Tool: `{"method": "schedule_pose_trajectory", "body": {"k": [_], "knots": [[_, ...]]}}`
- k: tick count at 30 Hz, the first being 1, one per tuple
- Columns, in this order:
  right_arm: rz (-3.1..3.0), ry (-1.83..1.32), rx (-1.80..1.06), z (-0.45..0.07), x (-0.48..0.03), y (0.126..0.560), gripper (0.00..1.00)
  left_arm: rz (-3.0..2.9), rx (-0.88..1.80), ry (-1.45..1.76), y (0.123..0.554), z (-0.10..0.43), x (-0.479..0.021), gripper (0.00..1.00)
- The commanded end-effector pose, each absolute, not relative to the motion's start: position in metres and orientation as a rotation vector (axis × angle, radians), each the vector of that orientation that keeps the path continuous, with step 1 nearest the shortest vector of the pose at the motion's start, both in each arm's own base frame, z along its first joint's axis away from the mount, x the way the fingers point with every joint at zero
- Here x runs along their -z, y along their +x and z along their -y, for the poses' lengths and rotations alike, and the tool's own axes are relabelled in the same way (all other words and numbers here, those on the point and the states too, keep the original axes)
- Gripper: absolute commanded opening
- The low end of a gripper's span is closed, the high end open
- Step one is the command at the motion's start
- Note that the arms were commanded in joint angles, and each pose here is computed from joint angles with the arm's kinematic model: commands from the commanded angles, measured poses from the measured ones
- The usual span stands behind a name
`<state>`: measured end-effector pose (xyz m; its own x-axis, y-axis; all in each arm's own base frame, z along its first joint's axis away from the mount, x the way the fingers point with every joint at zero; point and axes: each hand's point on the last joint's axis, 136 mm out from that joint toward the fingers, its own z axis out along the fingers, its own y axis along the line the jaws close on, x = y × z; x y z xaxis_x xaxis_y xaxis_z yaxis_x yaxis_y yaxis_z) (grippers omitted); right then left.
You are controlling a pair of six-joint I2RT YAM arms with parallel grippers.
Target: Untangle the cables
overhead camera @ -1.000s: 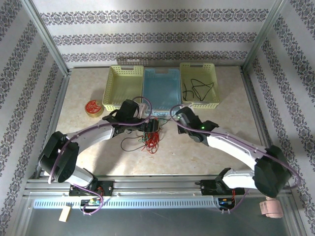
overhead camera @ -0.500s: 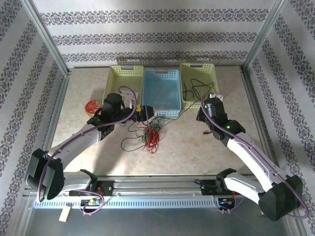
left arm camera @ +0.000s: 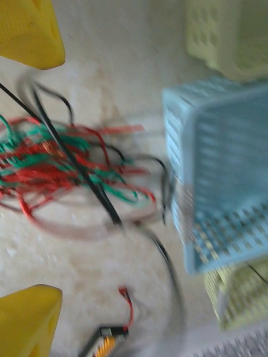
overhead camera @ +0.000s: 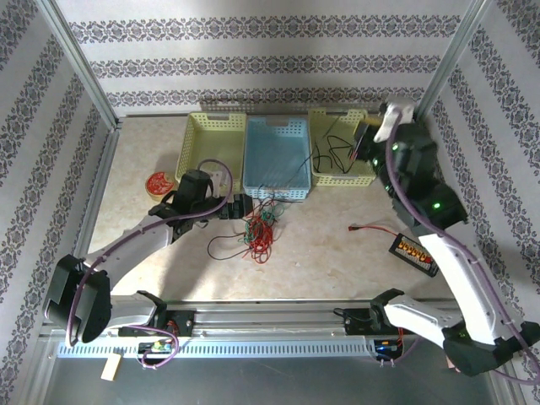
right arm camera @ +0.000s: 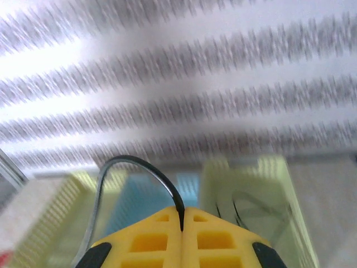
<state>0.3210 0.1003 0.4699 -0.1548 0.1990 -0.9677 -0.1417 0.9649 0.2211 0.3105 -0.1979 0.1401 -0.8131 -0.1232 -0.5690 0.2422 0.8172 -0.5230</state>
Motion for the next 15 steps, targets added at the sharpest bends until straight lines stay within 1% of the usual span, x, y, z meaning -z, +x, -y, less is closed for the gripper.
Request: {"method": "schedule_pose_trajectory", "body": {"k": [1, 6, 10, 15], "knots": [[-1.575, -0.071, -0.294, -0.114, -0.531, 0.324, 0.00, -2.461, 0.656, 0.177, 0.298, 0.193, -0.119, 0.99], [-1.427, -0.137, -0.353, -0.133, -0.602, 0.333, 0.00, -2.491, 0.640, 0.275, 0.294, 0.216, -0.106, 0.99], [-1.369, -0.167, -0.376, -0.146, -0.632, 0.342, 0.00, -2.500, 0.626, 0.316, 0.292, 0.223, -0.098, 0.99], [-1.310, -0.134, -0.250, -0.137, -0.659, 0.357, 0.00, -2.542, 0.589, 0.390, 0.284, 0.227, -0.086, 0.99]]}}
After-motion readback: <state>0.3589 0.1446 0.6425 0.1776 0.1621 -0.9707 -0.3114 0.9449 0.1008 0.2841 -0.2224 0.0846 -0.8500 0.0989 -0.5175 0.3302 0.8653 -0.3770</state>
